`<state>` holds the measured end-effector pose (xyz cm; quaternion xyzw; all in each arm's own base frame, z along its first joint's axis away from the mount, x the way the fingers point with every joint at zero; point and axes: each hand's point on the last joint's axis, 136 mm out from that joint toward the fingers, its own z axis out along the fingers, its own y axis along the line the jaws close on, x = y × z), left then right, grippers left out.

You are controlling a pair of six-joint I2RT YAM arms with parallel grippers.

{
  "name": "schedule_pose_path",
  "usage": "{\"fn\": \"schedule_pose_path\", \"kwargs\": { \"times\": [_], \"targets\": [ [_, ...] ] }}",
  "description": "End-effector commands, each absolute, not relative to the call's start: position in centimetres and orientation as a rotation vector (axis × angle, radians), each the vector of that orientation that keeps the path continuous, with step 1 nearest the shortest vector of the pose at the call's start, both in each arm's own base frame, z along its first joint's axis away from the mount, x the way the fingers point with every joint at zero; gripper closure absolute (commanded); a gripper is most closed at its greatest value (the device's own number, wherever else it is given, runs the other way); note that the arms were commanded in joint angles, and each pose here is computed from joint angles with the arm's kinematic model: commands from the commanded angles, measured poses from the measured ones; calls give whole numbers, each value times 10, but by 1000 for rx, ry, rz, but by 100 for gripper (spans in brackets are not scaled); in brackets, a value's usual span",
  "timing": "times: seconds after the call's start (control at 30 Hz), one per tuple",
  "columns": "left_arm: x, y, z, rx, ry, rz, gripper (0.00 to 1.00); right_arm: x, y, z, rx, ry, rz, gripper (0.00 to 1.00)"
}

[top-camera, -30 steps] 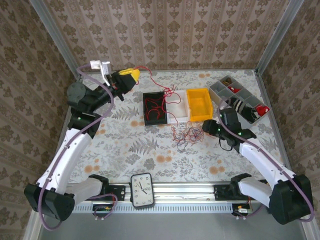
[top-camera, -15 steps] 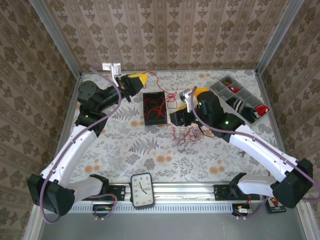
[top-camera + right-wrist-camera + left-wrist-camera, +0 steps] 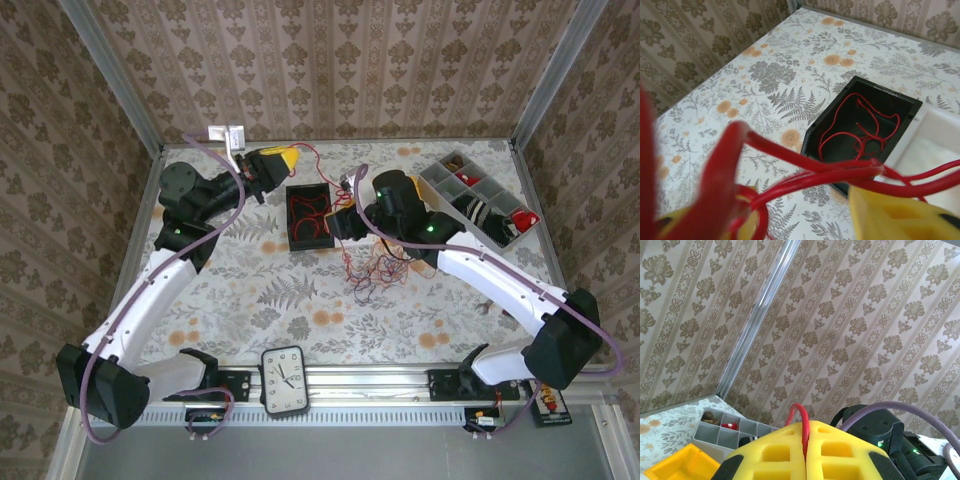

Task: Untangle the cables

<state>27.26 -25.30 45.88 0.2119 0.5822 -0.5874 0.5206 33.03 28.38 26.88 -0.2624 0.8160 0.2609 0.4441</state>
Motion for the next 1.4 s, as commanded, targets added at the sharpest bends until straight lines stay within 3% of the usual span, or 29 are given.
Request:
{"fn": "schedule_pose_path", "kwargs": {
  "times": [0.0,0.03,0.1,0.23,0.5,0.7,0.93,1.17,1.37],
  "targets": [
    [265,-254,466,527,1350,-1427,100,341,284,289,-628,1968,607,64],
    [266,-253,466,518,1350,-1415,100,340,284,286,-630,1981,606,76],
    [273,-247,464,468,1356,-1369,100,336,281,279,-625,1996,608,87],
    [299,-218,461,267,1356,-1203,100,330,266,263,-571,2039,598,95],
    [346,-132,438,-185,1375,-885,100,312,233,224,-439,2158,678,98],
    [360,-114,417,-264,1416,-854,100,311,192,201,-257,2228,646,100],
    [374,-147,384,-113,1606,-878,100,319,133,190,-33,2255,477,100],
    [384,-188,340,-67,1743,-872,100,325,125,212,-24,2200,456,99],
    [386,-210,296,-43,1861,-696,100,325,124,243,-53,2128,456,99]
  ]
}}
